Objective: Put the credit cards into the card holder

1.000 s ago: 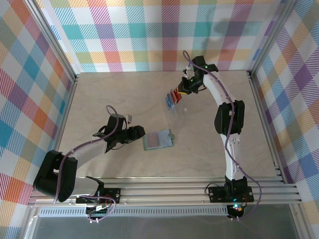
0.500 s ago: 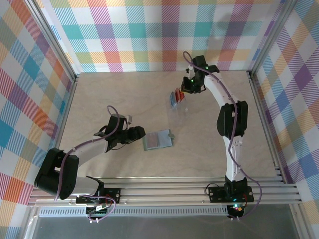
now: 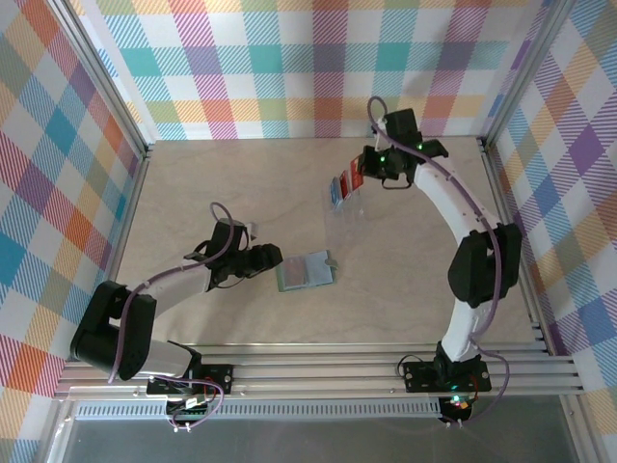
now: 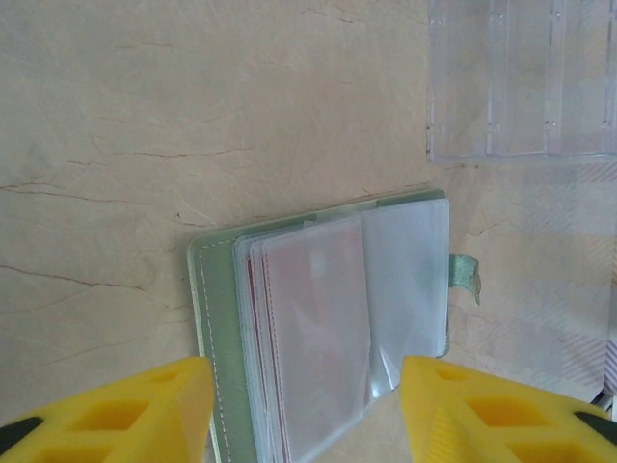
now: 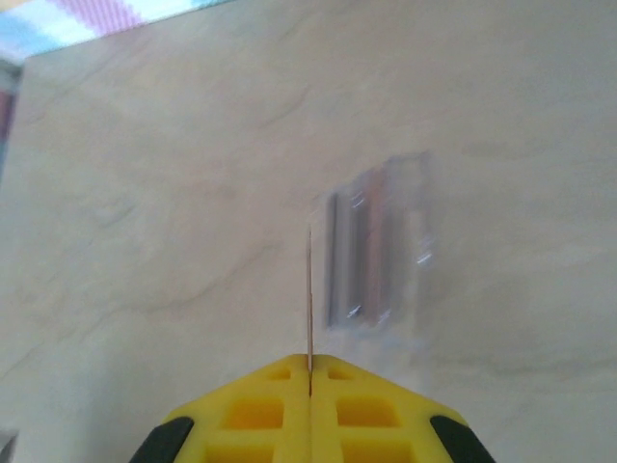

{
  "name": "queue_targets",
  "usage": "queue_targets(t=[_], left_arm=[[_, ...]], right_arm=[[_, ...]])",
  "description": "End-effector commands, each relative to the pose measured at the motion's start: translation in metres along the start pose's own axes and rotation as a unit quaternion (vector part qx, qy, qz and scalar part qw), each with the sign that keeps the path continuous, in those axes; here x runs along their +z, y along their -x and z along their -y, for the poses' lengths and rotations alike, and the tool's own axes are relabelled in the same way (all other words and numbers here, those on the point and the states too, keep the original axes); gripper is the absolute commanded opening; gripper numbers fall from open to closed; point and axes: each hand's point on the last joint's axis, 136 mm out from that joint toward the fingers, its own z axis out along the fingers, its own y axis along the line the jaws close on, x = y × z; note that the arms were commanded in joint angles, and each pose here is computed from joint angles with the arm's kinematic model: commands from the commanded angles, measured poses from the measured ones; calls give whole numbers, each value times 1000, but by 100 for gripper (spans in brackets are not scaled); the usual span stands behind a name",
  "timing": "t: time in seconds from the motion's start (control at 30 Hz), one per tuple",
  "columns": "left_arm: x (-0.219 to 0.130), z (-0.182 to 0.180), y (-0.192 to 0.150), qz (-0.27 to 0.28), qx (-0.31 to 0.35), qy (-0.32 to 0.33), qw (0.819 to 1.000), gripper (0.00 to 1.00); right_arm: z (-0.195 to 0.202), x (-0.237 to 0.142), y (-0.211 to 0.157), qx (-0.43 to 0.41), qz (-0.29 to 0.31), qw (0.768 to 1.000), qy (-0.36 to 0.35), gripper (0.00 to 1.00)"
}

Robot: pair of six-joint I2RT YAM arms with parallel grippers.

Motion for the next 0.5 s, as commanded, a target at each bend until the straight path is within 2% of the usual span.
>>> queue_targets(t=[0.0,0.13,0.23,0.33,0.47], left_arm=[[3,12,1,-6,26,-17,1000,47],[6,24,-2,-8,43,-40,998,35],[13,20,-5,-16,47,-28,998,23],[23,13,-10,-31,42,-13,999,17],[37,0,-15,-48,35,11,998,14]], right_arm=[[-42,7,-43,4,-38,991,126,0],[-57,12,-97,-5,-70,980,187,0],[-58,25,-129,2,-100,973,207,0],[-54,40,-161,22,-122,966,228,0],[-49,48,-184,44,-129,959,247,0]])
